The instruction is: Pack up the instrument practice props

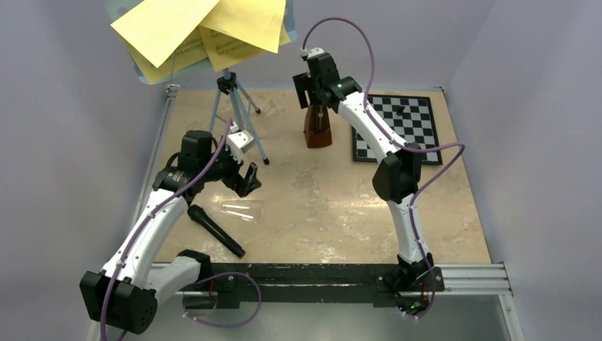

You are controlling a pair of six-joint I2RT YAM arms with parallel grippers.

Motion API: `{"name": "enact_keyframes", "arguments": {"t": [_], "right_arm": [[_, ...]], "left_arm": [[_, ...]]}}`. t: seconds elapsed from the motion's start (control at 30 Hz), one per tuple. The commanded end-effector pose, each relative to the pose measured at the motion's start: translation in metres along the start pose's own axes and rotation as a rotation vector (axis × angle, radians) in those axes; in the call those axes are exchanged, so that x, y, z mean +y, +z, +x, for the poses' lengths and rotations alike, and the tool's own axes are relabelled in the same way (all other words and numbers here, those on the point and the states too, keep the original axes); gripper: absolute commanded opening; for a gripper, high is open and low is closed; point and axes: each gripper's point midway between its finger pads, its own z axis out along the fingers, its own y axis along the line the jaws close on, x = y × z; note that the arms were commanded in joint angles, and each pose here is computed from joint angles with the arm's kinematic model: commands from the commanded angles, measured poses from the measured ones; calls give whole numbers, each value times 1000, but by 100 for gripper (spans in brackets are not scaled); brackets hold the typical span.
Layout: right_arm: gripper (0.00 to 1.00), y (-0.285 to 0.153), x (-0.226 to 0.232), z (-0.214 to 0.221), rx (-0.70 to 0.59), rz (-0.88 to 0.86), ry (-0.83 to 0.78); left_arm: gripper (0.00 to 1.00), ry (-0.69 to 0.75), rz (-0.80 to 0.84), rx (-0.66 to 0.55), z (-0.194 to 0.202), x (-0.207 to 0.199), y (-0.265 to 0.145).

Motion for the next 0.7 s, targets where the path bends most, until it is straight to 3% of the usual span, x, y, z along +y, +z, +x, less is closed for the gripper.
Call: {"name": "enact_keyframes", "arguments": {"t": [0.0, 0.3, 0.43, 0.57, 0.67], "right_arm": [[84, -4, -16, -27, -90, 83, 25], [75, 2, -9, 18, 46, 63, 51], [62, 3, -10, 16, 37, 56, 35], [58, 1, -9, 14, 29, 48, 19], [48, -2, -7, 13, 27, 26, 4]], "left_arm": [[99, 13, -20, -36, -7, 2, -1], [99, 20, -34, -17, -3, 6, 1], [99, 27, -20, -13, -2, 6, 3], [99, 43, -10, -8, -3, 5, 4], [99, 47, -9, -2, -2, 6, 4]]}}
